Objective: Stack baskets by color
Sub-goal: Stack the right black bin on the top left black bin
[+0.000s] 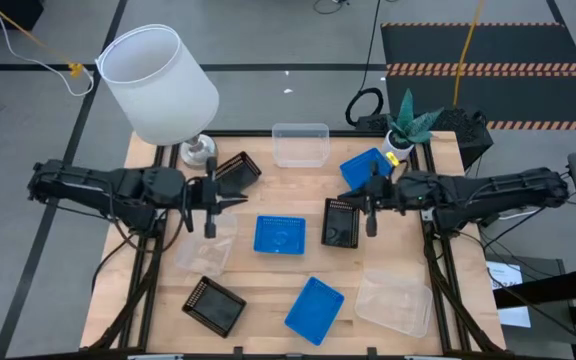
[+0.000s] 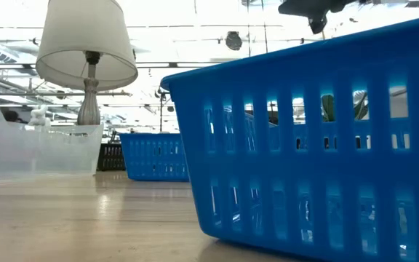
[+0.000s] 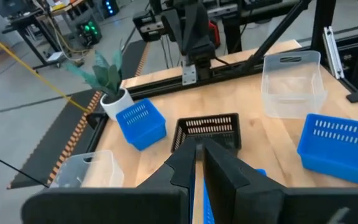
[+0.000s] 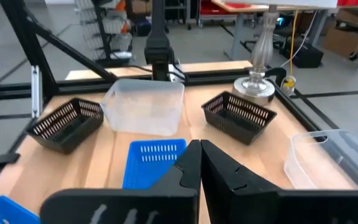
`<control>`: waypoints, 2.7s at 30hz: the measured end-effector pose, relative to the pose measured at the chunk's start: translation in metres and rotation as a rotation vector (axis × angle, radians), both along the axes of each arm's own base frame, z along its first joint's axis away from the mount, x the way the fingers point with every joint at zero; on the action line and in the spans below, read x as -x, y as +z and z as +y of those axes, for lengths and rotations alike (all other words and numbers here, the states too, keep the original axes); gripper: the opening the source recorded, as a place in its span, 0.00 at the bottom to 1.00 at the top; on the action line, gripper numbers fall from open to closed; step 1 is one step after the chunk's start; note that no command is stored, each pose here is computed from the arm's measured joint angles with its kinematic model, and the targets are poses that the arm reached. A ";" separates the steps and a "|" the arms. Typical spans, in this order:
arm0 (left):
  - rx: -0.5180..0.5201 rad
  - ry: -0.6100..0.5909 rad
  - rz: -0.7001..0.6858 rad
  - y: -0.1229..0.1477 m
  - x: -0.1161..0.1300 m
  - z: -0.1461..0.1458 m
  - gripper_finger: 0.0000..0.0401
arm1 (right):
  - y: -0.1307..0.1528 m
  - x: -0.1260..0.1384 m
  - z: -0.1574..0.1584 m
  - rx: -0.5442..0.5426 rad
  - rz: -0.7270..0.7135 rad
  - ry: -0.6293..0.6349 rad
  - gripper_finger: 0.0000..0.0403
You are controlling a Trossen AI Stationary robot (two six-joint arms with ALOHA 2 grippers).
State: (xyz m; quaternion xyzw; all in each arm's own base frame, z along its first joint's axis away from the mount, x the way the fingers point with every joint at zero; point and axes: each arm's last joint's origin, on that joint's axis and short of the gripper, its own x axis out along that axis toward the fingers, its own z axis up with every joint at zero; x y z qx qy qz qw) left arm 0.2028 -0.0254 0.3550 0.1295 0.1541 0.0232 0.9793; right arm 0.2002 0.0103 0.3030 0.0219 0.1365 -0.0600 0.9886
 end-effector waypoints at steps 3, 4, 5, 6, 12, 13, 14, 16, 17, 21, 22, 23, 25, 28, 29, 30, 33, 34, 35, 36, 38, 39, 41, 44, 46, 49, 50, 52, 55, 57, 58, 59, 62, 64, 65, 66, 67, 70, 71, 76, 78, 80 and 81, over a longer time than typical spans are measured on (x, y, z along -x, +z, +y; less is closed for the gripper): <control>0.002 0.000 -0.004 0.000 0.000 0.000 0.08 | -0.003 -0.007 -0.001 -0.004 0.012 -0.009 0.00; 0.003 0.001 -0.006 0.000 0.000 0.000 0.08 | -0.003 -0.009 -0.002 -0.008 0.023 -0.013 0.00; 0.005 0.001 -0.006 0.000 0.000 0.000 0.08 | -0.003 -0.011 -0.002 -0.014 0.028 -0.017 0.00; 0.005 0.001 -0.004 0.000 0.000 0.000 0.08 | -0.003 -0.013 -0.002 -0.018 0.040 -0.019 0.00; 0.012 0.003 -0.002 0.000 0.000 0.000 0.08 | -0.002 -0.024 0.001 -0.049 0.132 -0.023 0.00; 0.019 0.005 -0.003 0.000 0.000 0.000 0.08 | -0.002 -0.026 0.003 -0.055 0.144 -0.022 0.00; 0.023 0.006 -0.003 0.000 0.000 0.000 0.08 | -0.002 -0.029 0.004 -0.061 0.158 -0.019 0.00; 0.027 0.007 -0.003 0.000 0.000 0.000 0.08 | -0.004 -0.033 0.007 -0.074 0.198 -0.015 0.00; 0.027 0.007 -0.003 0.000 0.000 0.000 0.08 | -0.005 -0.035 0.009 -0.081 0.220 -0.016 0.00; 0.029 0.007 -0.003 0.000 0.000 0.000 0.08 | -0.011 -0.041 0.018 -0.108 0.296 -0.042 0.00; 0.028 0.007 -0.003 0.000 0.000 0.000 0.08 | -0.015 -0.042 0.021 -0.112 0.319 -0.052 0.00; 0.027 0.007 -0.003 0.000 0.000 0.000 0.08 | -0.018 -0.043 0.025 -0.118 0.340 -0.056 0.00; 0.028 0.006 -0.002 0.000 0.000 0.000 0.08 | -0.024 -0.044 0.034 -0.119 0.372 -0.067 0.00; 0.034 0.008 -0.002 0.000 0.000 0.000 0.08 | -0.029 -0.044 0.045 -0.096 0.388 -0.073 0.02; 0.039 0.009 -0.003 0.000 0.000 0.000 0.08 | -0.029 -0.044 0.048 -0.091 0.391 -0.069 0.02; 0.046 0.011 -0.004 0.000 0.000 0.000 0.08 | -0.030 -0.044 0.050 -0.089 0.396 -0.061 0.03; 0.052 0.013 -0.004 0.000 0.000 0.000 0.08 | -0.033 -0.043 0.056 -0.094 0.413 -0.045 0.07; 0.052 0.013 -0.004 0.000 0.000 0.000 0.08 | -0.034 -0.042 0.057 -0.091 0.422 -0.042 0.08; 0.052 0.013 -0.005 0.000 0.000 0.000 0.08 | -0.034 -0.041 0.058 -0.087 0.432 -0.039 0.10; 0.052 0.013 -0.005 0.000 0.000 0.000 0.08 | -0.035 -0.040 0.059 -0.089 0.440 -0.041 0.11; 0.052 0.013 -0.004 0.000 0.000 0.000 0.08 | -0.037 -0.039 0.059 -0.092 0.465 -0.039 0.14; 0.052 0.013 -0.005 0.000 0.000 0.000 0.08 | -0.038 -0.038 0.059 -0.098 0.485 -0.027 0.16; 0.052 0.013 -0.005 0.000 0.000 0.000 0.08 | -0.041 -0.036 0.059 -0.113 0.523 -0.018 0.19; 0.044 0.010 -0.004 0.000 0.000 0.000 0.08 | -0.050 -0.040 0.061 -0.116 0.578 -0.008 0.24; 0.041 0.010 -0.004 0.000 0.000 0.000 0.08 | -0.058 -0.046 0.063 -0.123 0.611 0.011 0.28; 0.041 0.009 -0.005 0.000 0.000 0.000 0.08 | -0.073 -0.054 0.062 -0.110 0.678 0.021 0.34; 0.041 0.009 -0.006 0.000 0.000 0.000 0.08 | -0.076 -0.056 0.062 -0.101 0.693 0.017 0.36; 0.040 0.009 -0.009 0.000 0.000 0.000 0.08 | -0.082 -0.059 0.061 -0.093 0.714 0.011 0.39; 0.039 0.009 -0.009 0.000 0.000 0.000 0.08 | -0.090 -0.064 0.060 -0.126 0.754 0.040 0.42; 0.039 0.009 -0.009 0.000 0.000 0.000 0.08 | -0.096 -0.067 0.059 -0.143 0.784 0.052 0.43; 0.040 0.009 -0.011 0.000 0.000 0.000 0.08 | -0.099 -0.068 0.058 -0.147 0.794 0.057 0.43; 0.040 0.009 -0.014 0.001 -0.001 0.000 0.08 | -0.101 -0.069 0.057 -0.139 0.805 0.057 0.43; 0.043 0.009 -0.029 0.002 -0.001 0.000 0.08 | -0.110 -0.074 0.053 -0.115 0.830 0.058 0.41; 0.043 0.009 -0.032 0.002 -0.001 0.000 0.08 | -0.113 -0.077 0.051 -0.103 0.839 0.061 0.40; 0.044 0.009 -0.033 0.002 -0.001 0.000 0.08 | -0.115 -0.078 0.050 -0.099 0.842 0.062 0.40; 0.043 0.009 -0.033 0.002 -0.001 0.000 0.08 | -0.116 -0.078 0.049 -0.095 0.847 0.064 0.39; 0.044 0.009 -0.033 0.002 -0.001 0.000 0.08 | -0.117 -0.079 0.048 -0.092 0.851 0.064 0.39; 0.044 0.009 -0.033 0.002 -0.001 0.000 0.08 | -0.120 -0.077 0.047 -0.085 0.856 0.066 0.35; 0.044 0.009 -0.033 0.002 -0.001 0.000 0.08 | -0.121 -0.077 0.047 -0.087 0.856 0.070 0.34; 0.044 0.009 -0.033 0.002 -0.001 0.000 0.08 | -0.126 -0.074 0.046 -0.114 0.882 0.106 0.22; 0.044 0.009 -0.033 0.002 -0.001 0.000 0.08 | -0.126 -0.074 0.045 -0.103 0.883 0.113 0.15; 0.046 0.009 -0.033 0.002 -0.001 0.000 0.08 | -0.126 -0.074 0.045 -0.092 0.885 0.121 0.07; 0.046 0.010 -0.033 0.002 -0.001 0.000 0.08 | -0.126 -0.074 0.045 -0.083 0.885 0.128 0.04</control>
